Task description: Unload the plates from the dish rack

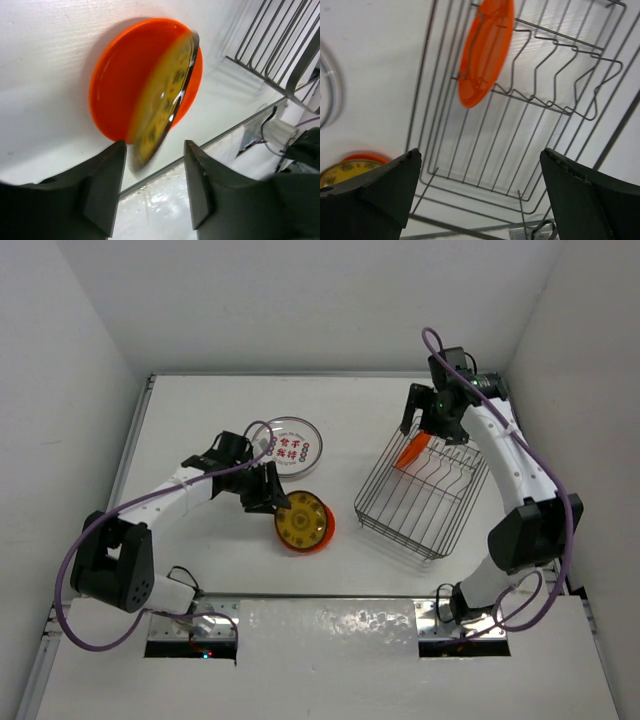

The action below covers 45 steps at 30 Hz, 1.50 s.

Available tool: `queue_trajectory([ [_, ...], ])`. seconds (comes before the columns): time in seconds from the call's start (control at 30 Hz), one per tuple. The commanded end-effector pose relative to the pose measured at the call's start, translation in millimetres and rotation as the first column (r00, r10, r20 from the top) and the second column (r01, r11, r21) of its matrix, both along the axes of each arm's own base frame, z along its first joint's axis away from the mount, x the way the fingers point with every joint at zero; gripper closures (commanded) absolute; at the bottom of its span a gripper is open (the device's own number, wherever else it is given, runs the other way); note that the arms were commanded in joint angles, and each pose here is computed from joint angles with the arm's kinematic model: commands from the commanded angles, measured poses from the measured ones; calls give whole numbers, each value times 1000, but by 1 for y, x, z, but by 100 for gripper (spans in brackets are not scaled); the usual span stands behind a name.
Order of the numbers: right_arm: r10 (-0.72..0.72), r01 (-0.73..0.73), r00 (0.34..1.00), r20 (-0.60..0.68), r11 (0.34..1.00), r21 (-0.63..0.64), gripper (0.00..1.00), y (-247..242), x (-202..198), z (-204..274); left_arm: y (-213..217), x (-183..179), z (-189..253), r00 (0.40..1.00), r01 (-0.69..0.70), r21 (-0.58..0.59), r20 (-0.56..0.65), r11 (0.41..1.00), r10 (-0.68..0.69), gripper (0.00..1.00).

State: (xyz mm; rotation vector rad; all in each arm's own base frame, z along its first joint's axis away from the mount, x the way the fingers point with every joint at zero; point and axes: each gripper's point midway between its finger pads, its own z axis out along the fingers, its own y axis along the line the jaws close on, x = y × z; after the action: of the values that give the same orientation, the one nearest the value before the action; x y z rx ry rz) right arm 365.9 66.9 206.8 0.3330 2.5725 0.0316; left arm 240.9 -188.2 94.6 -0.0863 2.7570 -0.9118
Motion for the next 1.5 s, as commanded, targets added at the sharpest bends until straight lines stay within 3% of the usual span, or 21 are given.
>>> queue_trajectory([
  [0.0, -71, 68, 997, -14, 987, -145, 1, -27, 5, -1, 0, 4, 8, 997, 17, -1, 73, 1000, -17, 45],
  [0.07, -97, 94, 995, -6, 979, -180, 1, -33, 11, -5, 1, 6, 9, 997, 14, 8, 77, 1000, -15, 32],
  [0.13, -115, 107, 993, -25, 974, -199, 1, -35, 19, -17, 1, 9, 13, 996, 11, 11, 85, 1000, -12, 27],
  [0.17, -133, 126, 991, -18, 968, -219, 1, -38, 23, -17, 1, 10, 16, 996, 8, 14, 91, 1000, -9, 15],
  [0.23, -154, 143, 988, -27, 960, -240, 1, -39, 35, -28, 7, 17, 25, 994, -13, 54, 107, 998, 7, 1],
  [0.37, -182, 161, 982, -51, 947, -278, 10, -41, 52, -46, 20, 32, 53, 982, -54, 130, 189, 990, 29, 0],
  [0.47, -195, 169, 979, -56, 938, -303, 25, -43, 62, -62, 23, 39, 76, 971, -50, 147, 239, 988, 14, 0],
  [0.5, -198, 166, 978, -71, 934, -317, 39, -44, 64, -69, 23, 39, 78, 970, -47, 148, 242, 988, 9, 0],
  [0.57, -206, 164, 974, -94, 927, -336, 52, -46, 64, -78, 22, 37, 81, 970, -37, 147, 241, 988, 0, 0],
  [0.63, -224, 175, 969, -104, 920, -351, 73, -48, 62, -85, 23, 36, 82, 970, -38, 150, 243, 988, 0, 0],
  [0.83, -276, 230, 959, -70, 895, -383, 94, -57, 60, -83, 24, 36, 81, 969, -37, 156, 246, 987, -2, 0],
  [0.93, -303, 249, 951, -65, 871, -423, 100, -66, 64, -77, 24, 38, 82, 969, -33, 157, 246, 987, -7, 0],
  [1.1, -337, 287, 940, -44, 857, -428, 100, -79, 84, -53, 22, 44, 91, 963, -38, 153, 269, 987, -4, 0],
  [1.27, -353, 338, 935, 25, 872, -354, 100, -81, 91, -25, 21, 53, 103, 956, -53, 146, 293, 988, 8, 0],
  [1.43, -309, 319, 947, 83, 886, -338, 100, -84, 72, 20, -5, 78, 169, 911, -16, 4, 413, 1000, 12, 0],
  [1.47, -292, 322, 946, 141, 894, -312, 100, -82, 62, 45, -13, 83, 180, 903, 5, -32, 429, 999, 9, 0],
])
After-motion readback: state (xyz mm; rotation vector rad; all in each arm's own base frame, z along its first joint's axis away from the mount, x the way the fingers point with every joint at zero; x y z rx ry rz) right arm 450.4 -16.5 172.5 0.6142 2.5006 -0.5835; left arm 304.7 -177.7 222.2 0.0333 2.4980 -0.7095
